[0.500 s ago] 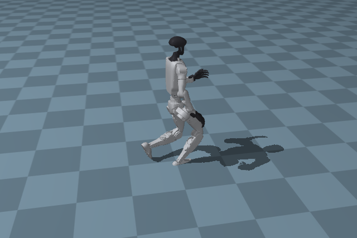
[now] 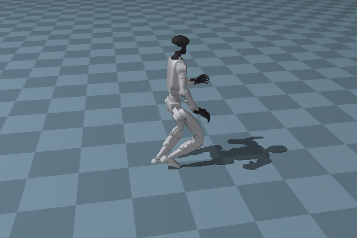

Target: Run

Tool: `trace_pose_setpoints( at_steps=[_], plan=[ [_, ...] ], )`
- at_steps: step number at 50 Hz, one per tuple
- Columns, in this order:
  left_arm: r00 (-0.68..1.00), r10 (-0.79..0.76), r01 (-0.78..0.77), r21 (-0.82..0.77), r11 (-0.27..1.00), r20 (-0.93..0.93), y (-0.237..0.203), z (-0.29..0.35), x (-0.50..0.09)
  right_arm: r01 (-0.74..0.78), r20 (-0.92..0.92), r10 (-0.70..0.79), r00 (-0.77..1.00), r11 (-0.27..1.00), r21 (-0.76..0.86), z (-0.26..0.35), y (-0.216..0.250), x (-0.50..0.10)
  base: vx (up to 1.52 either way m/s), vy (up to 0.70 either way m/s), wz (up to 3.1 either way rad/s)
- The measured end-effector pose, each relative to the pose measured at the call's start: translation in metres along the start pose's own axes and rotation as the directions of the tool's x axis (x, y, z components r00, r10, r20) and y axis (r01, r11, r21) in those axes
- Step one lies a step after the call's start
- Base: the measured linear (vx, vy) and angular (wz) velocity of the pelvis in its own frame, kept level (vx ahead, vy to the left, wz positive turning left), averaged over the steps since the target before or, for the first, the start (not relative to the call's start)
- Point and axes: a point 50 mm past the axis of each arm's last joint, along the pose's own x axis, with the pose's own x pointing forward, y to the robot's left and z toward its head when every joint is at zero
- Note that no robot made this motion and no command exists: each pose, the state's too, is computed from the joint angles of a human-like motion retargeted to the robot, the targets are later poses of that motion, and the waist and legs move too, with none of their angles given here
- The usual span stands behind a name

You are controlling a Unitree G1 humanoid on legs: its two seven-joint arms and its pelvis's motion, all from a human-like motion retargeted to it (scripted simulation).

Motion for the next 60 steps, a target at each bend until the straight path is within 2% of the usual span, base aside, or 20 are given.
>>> trace_pose_setpoints(
  at_steps=[3,5,8,10,13,16,19,22,25,27,30,32,36,40,43,47,50,52,56,60],
  plan=[
    [0.977,-0.019,0.045,-0.118,0.992,0.213,-0.015,0.048,0.024,-0.175,-0.197,0.184,0.963,0.982,0.064,-0.049,0.043,-0.057,0.08,-0.06,-0.05],
    [0.940,-0.041,0.099,-0.155,0.983,0.338,-0.021,0.075,0.028,-0.230,-0.279,0.258,0.925,0.965,0.129,-0.068,0.058,-0.090,0.00,-0.08,0.05],
    [0.902,-0.049,0.147,-0.200,0.969,0.430,-0.024,0.097,0.025,-0.244,-0.326,0.295,0.898,0.951,0.188,-0.078,0.067,-0.115,-0.09,-0.06,-0.05],
    [0.910,-0.054,0.160,-0.227,0.961,0.412,-0.026,0.094,0.017,-0.236,-0.320,0.287,0.903,0.953,0.190,-0.075,0.067,-0.115,-0.08,-0.05,-0.09],
    [0.959,-0.082,0.148,-0.231,0.962,0.271,-0.026,0.068,0.005,-0.128,-0.235,0.147,0.961,0.987,0.097,-0.059,0.036,-0.067,-0.04,-0.08,-0.05],
    [0.987,-0.151,0.159,-0.162,0.974,0.061,-0.020,0.024,-0.016,0.087,-0.025,-0.087,0.996,0.996,0.033,-0.006,-0.028,0.008,-0.02,-0.02,-0.10],
    [0.966,-0.198,0.181,-0.113,0.977,-0.166,0.005,-0.021,-0.057,0.309,0.223,-0.335,0.916,0.940,0.143,0.067,-0.099,0.047,0.02,0.07,-0.24],
    [0.922,-0.174,0.156,-0.082,0.984,-0.346,0.040,-0.048,-0.102,0.416,0.387,-0.516,0.764,0.853,0.315,0.119,-0.152,0.045,0.07,0.09,0.04],
    [0.888,-0.109,0.094,-0.056,0.994,-0.447,0.064,-0.058,-0.131,0.433,0.459,-0.595,0.660,0.801,0.414,0.143,-0.174,0.034,0.04,0.09,0.32],
    [0.886,-0.083,0.070,-0.046,0.997,-0.455,0.067,-0.059,-0.136,0.425,0.453,-0.596,0.663,0.798,0.428,0.142,-0.169,0.031,0.00,0.03,0.09],
    [0.906,-0.065,0.055,-0.036,0.998,-0.418,0.058,-0.057,-0.127,0.381,0.379,-0.520,0.766,0.841,0.384,0.119,-0.134,0.033,-0.05,0.05,-0.02],
    [0.942,-0.052,0.054,-0.004,0.999,-0.332,0.042,-0.052,-0.095,0.333,0.279,-0.417,0.865,0.893,0.303,0.094,-0.099,0.038,-0.02,0.08,-0.14],
    [0.987,-0.056,0.054,-0.022,0.998,-0.152,0.010,-0.027,-0.031,0.083,-0.001,-0.083,0.997,0.988,0.132,0.021,-0.013,0.016,-0.01,0.01,-0.01],
    [0.994,-0.072,0.078,-0.073,0.994,0.080,-0.007,0.021,0.018,-0.133,-0.252,0.165,0.954,0.981,0.140,-0.042,0.041,-0.043,0.07,-0.03,-0.12],
    [0.971,-0.074,0.097,-0.090,0.991,0.225,-0.013,0.051,0.033,-0.180,-0.358,0.240,0.902,0.965,0.193,-0.068,0.058,-0.080,0.03,-0.07,-0.08],
    [0.970,-0.055,0.087,-0.127,0.988,0.239,-0.013,0.054,0.028,-0.174,-0.405,0.260,0.877,0.956,0.238,-0.077,0.067,-0.099,-0.06,-0.07,0.02],
    [0.992,-0.068,0.083,-0.146,0.986,0.110,-0.016,0.028,0.010,-0.125,-0.374,0.205,0.904,0.966,0.228,-0.068,0.057,-0.081,-0.07,-0.07,0.01],
    [0.995,-0.100,0.100,-0.139,0.985,0.001,-0.019,0.007,-0.002,-0.059,-0.313,0.117,0.942,0.980,0.190,-0.053,0.036,-0.050,-0.04,-0.07,0.09],
    [0.957,-0.182,0.162,-0.105,0.981,-0.225,-0.015,-0.037,-0.041,0.114,-0.107,-0.097,0.989,0.980,0.164,-0.002,-0.023,0.014,0.00,0.00,0.00],
    [0.888,-0.182,0.167,-0.072,0.983,-0.422,0.015,-0.072,-0.092,0.284,0.118,-0.320,0.940,0.925,0.251,0.061,-0.090,0.050,0.04,0.06,-0.11]
  ],
)
